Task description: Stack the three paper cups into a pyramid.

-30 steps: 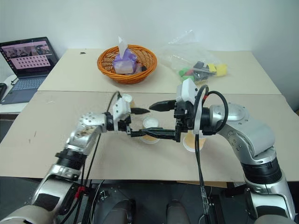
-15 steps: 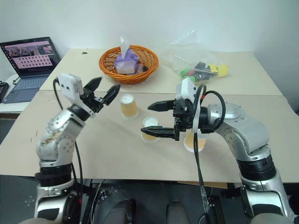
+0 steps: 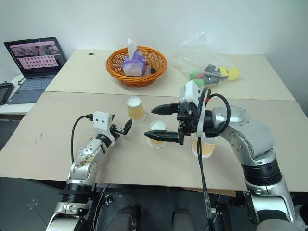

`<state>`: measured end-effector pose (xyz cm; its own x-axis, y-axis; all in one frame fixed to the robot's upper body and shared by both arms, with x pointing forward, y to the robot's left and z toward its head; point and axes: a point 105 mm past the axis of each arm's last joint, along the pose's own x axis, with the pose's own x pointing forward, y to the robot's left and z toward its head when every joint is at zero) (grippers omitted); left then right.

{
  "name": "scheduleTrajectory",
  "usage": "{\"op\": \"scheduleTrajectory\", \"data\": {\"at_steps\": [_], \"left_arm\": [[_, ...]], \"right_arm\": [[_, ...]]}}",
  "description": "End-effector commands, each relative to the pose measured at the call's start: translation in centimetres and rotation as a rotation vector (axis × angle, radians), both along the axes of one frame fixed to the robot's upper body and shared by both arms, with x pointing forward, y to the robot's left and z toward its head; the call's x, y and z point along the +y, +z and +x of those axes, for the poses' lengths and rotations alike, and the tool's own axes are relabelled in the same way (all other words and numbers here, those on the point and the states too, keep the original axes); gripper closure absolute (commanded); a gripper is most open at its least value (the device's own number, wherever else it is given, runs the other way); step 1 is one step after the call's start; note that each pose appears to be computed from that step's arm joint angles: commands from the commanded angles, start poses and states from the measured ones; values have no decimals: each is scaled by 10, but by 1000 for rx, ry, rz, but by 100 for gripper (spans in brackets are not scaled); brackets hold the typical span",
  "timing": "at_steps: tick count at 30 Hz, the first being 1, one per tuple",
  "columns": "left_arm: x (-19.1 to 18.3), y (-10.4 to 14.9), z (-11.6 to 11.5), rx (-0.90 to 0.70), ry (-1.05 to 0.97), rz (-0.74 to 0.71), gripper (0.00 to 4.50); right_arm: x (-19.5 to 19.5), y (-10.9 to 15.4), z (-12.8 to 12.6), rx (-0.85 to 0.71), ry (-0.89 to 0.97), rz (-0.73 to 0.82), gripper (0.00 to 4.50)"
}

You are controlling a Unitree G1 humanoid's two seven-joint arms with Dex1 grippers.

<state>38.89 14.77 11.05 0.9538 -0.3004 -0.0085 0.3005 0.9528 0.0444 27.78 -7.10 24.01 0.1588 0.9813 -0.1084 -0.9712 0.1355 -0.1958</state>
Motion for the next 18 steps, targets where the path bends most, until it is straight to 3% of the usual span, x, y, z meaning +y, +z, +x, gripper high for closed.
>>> {"op": "scheduleTrajectory", "data": {"at_steps": [1,10,18], "left_arm": [[13,27,18,-78,-9,13,3],[3,56,42,-121,-132,13,3],[2,62,25,-129,-206,16,3]], "right_arm": [[-1,11,-6,-58,-3,18,0],[-2,10,-5,-60,-19,16,0],[-4,10,-5,-62,-36,16,0]]}}
